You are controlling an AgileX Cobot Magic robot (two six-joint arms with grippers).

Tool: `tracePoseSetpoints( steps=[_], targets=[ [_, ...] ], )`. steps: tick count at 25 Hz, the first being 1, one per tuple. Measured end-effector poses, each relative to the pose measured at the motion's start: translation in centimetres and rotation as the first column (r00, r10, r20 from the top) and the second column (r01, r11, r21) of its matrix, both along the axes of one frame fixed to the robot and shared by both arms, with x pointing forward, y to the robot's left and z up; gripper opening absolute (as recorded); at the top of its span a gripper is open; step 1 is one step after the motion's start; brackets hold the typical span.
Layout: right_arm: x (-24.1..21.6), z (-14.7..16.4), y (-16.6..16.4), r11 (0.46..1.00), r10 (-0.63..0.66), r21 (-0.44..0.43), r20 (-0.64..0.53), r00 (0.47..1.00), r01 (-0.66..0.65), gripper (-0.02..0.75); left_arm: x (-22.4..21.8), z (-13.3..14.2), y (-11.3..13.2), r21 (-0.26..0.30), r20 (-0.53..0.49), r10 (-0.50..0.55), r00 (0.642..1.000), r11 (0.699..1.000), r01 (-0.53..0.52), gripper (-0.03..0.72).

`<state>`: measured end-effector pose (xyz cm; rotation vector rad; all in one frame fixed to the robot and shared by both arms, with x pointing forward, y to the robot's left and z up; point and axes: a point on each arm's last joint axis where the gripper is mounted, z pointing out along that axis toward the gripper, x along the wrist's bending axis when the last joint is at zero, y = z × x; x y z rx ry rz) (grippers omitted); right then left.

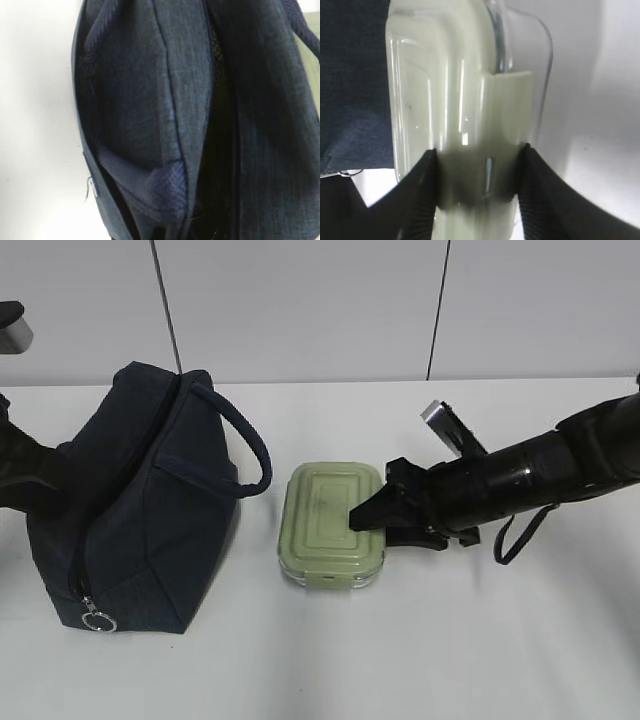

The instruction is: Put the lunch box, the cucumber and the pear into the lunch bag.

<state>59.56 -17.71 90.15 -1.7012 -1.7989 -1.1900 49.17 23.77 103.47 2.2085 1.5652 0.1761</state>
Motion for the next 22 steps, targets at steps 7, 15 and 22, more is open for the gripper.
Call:
tracePoseSetpoints(
  steps=[7,15,22],
  targets=[
    [-0.2,7.9,-1.1,1.000,-0.005,-0.004,0.234,0.972,0.006,0.335,0.0,0.0,0.0,0.000,-0.001,0.000,1.000,1.000,0.000,-0.015],
    [0.3,17.8,4.8,0.984,0.121,0.052,0.514,0.849,-0.171,0.335,0.0,0.0,0.0,0.000,-0.003,-0.001,1.000,1.000,0.001,-0.015],
    [1.2,19.4,12.2,0.961,0.192,0.042,0.609,0.770,-0.273,0.335,0.0,0.0,0.0,0.000,-0.004,-0.001,1.000,1.000,0.001,-0.015]
  ],
)
